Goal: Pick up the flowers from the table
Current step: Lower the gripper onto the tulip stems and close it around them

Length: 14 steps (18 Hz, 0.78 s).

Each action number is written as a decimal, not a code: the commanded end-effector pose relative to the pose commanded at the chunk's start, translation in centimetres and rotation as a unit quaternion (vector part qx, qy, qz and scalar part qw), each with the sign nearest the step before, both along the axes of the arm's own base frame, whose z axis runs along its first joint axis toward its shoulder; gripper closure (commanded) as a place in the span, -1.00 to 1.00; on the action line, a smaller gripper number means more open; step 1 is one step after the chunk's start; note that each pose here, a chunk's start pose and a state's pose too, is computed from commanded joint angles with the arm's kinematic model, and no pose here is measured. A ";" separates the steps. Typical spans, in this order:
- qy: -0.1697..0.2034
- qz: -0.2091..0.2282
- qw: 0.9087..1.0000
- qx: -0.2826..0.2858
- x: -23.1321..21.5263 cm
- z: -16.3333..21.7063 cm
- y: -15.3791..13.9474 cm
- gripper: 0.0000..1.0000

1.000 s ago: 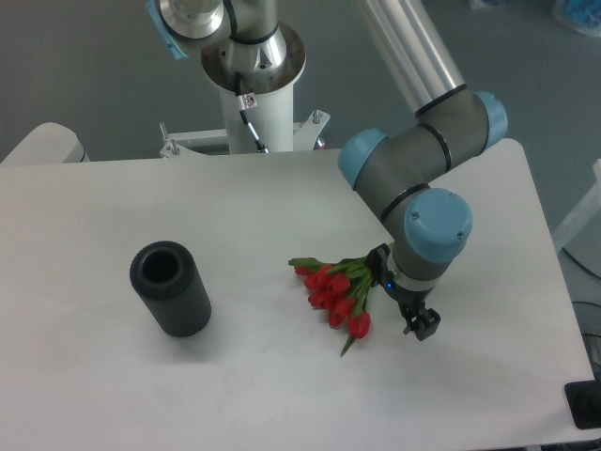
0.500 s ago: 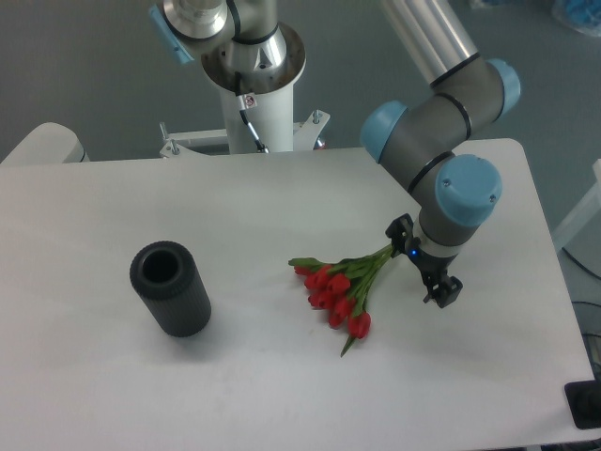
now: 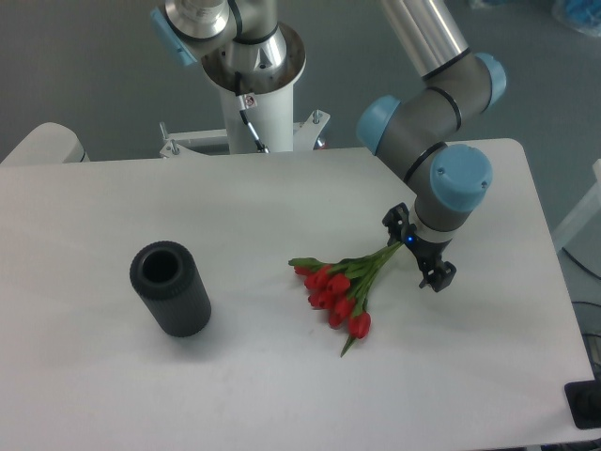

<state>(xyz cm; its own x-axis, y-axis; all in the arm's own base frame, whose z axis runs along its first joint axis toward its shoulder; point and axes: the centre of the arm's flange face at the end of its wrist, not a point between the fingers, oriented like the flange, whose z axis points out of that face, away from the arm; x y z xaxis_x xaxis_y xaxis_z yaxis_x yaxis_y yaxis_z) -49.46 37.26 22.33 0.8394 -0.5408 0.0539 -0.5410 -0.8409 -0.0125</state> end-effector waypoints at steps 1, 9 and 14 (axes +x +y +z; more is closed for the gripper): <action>-0.007 0.003 1.000 -0.003 0.7 -0.5 -0.3 -1.00; -0.018 0.017 1.000 -0.009 2.3 -2.8 -0.3 -0.80; -0.018 0.045 0.999 -0.011 2.7 -3.0 0.0 0.34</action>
<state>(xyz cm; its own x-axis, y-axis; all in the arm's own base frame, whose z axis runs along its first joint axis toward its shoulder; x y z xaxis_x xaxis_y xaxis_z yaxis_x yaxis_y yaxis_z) -46.76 37.24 19.31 0.8820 -0.4614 0.0962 -0.4625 -0.8865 -0.0110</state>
